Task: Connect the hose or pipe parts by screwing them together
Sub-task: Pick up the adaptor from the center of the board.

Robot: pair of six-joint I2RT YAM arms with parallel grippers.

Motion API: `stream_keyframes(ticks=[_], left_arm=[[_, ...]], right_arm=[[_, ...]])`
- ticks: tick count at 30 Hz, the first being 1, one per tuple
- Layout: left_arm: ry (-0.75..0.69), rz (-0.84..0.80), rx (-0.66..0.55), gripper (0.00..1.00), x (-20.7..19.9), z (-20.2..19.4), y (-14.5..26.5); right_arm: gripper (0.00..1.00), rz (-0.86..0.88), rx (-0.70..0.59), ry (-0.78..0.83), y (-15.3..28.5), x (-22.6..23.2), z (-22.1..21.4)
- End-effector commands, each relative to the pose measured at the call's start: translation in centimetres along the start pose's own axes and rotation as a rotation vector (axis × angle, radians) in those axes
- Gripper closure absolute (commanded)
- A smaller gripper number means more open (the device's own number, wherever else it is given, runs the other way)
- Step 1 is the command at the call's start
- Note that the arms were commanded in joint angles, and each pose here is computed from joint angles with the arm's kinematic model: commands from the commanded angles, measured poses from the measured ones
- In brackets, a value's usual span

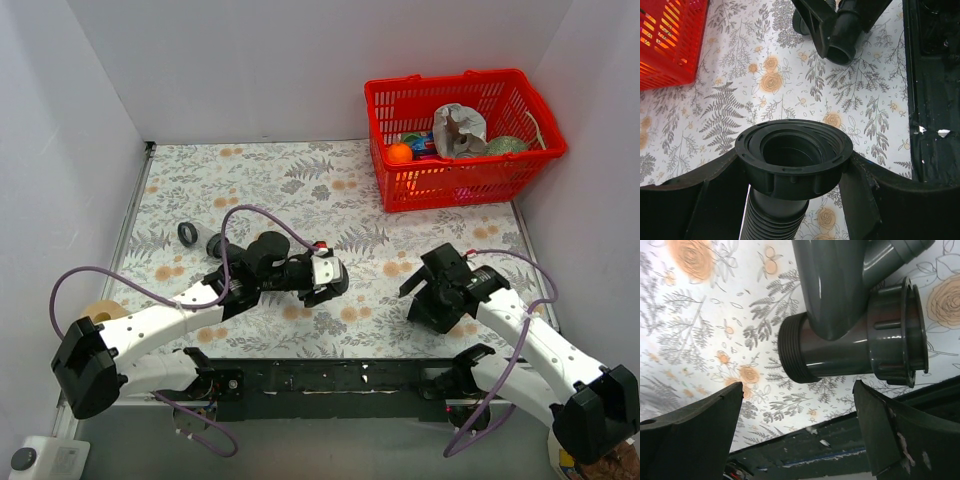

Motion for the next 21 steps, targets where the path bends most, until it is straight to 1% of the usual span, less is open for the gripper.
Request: stream_keyframes(ticks=[1,5,9,12,14,16,17,18,21], left_arm=[[-0.060,0.053,-0.047,0.88,0.7,1.9,1.2],[-0.066,0.056,-0.052,0.88,0.7,2.0,1.4],[-0.071,0.070,-0.053,0.87,0.8,2.2,1.8],[-0.072,0.071,-0.051,0.87,0.6,2.0,2.0],[-0.071,0.066,-0.053,0.87,0.4,1.9,2.0],[-0.071,0.066,-0.056,0.87,0.4,2.0,2.1],[-0.073,0.068,-0.059,0.87,0.5,2.1,2.1],[-0.072,0.070,-0.057,0.87,0.5,2.0,2.0],[-0.071,0.076,-0.058,0.87,0.6,2.1,2.1]], right_arm=[[0.02,0.026,-0.082,-0.094,-0.4,-0.2,0.6],[0.02,-0.017,-0.085,-0.099,-1.8,-1.1,0.4],[0.02,-0.128,-0.132,-0.072,-2.3,-2.8,1.4],[0.02,-0.128,-0.222,-0.082,-1.6,-3.3,3.3],[0.02,-0.116,-0.258,-0.103,-1.0,-3.2,4.4],[0.02,-0.092,-0.251,-0.063,-0.9,-3.0,5.1],[0.02,-0.106,-0.250,-0.084,-1.0,-3.2,5.6],[0.02,-0.127,-0.230,-0.057,-1.3,-3.4,5.8],[0.02,-0.163,-0.230,-0.041,-1.9,-3.7,6.5]])
Point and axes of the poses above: each gripper's point midway between its finger pads, its own y axis back along the fingers, its own x axis along the line the jaws close on, z = x × y, the point moved 9 cm from there along y, back along the fingers, and after that the axes turned 6 degrees about -y, right-handed, at the moved point
